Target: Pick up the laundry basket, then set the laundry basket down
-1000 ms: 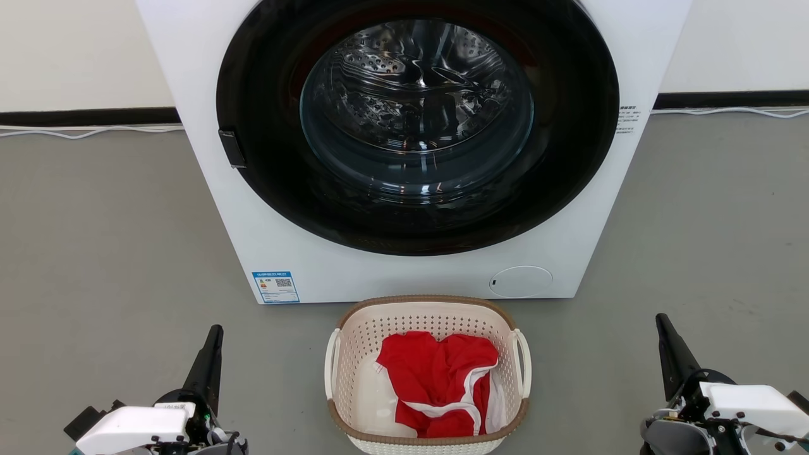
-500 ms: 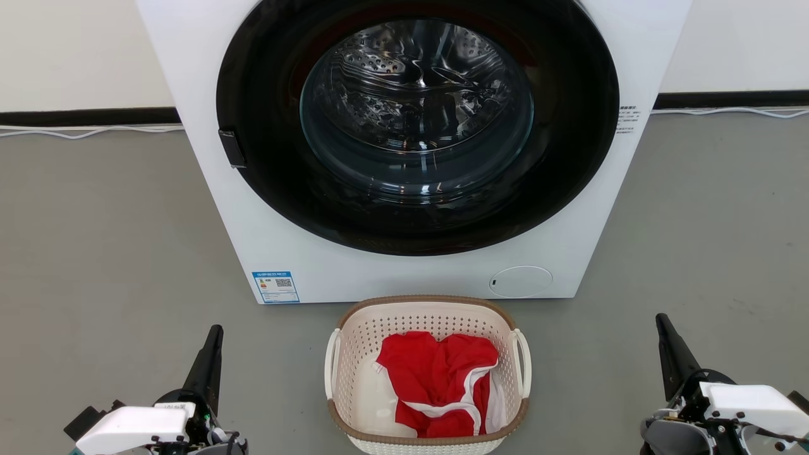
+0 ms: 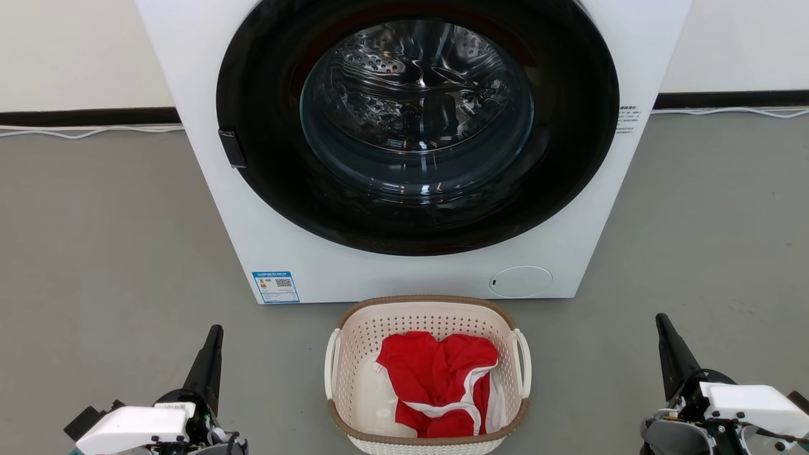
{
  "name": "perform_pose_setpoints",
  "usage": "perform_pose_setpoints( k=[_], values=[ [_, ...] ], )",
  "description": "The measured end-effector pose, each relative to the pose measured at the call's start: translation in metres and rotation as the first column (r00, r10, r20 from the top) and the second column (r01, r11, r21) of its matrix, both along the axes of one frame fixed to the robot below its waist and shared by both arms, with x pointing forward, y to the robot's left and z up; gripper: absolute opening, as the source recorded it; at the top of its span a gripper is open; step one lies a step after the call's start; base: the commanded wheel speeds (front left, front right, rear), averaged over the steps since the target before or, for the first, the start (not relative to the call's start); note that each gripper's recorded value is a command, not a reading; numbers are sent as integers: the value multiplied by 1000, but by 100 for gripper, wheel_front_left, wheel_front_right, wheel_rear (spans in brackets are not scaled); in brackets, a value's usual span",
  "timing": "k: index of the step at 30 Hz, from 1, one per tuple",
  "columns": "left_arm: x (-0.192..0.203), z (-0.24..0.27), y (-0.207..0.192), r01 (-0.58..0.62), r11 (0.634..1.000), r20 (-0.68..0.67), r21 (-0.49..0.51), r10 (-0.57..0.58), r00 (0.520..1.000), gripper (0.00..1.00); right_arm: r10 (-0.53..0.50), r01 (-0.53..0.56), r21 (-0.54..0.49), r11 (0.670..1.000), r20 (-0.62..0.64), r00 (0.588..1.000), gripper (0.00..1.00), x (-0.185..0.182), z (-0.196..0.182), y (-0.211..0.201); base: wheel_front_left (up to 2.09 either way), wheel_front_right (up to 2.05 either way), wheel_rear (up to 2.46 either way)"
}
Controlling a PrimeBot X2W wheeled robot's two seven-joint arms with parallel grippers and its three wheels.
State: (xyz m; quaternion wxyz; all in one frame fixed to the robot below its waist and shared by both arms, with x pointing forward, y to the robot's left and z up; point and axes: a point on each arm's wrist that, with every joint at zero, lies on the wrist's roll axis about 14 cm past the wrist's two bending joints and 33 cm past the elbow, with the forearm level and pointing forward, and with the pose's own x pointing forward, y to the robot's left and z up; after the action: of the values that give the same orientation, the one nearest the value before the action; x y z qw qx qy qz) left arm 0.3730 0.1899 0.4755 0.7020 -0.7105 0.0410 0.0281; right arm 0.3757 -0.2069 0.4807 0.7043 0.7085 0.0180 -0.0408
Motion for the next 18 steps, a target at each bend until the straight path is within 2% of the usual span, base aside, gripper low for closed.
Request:
perform_pose_setpoints(
  k=[18],
  values=[
    [0,0,0,0,1000,0,0,0,1000,0,0,0,0,1000,0,1000,0,0,0,0,0,0,0]
  ],
)
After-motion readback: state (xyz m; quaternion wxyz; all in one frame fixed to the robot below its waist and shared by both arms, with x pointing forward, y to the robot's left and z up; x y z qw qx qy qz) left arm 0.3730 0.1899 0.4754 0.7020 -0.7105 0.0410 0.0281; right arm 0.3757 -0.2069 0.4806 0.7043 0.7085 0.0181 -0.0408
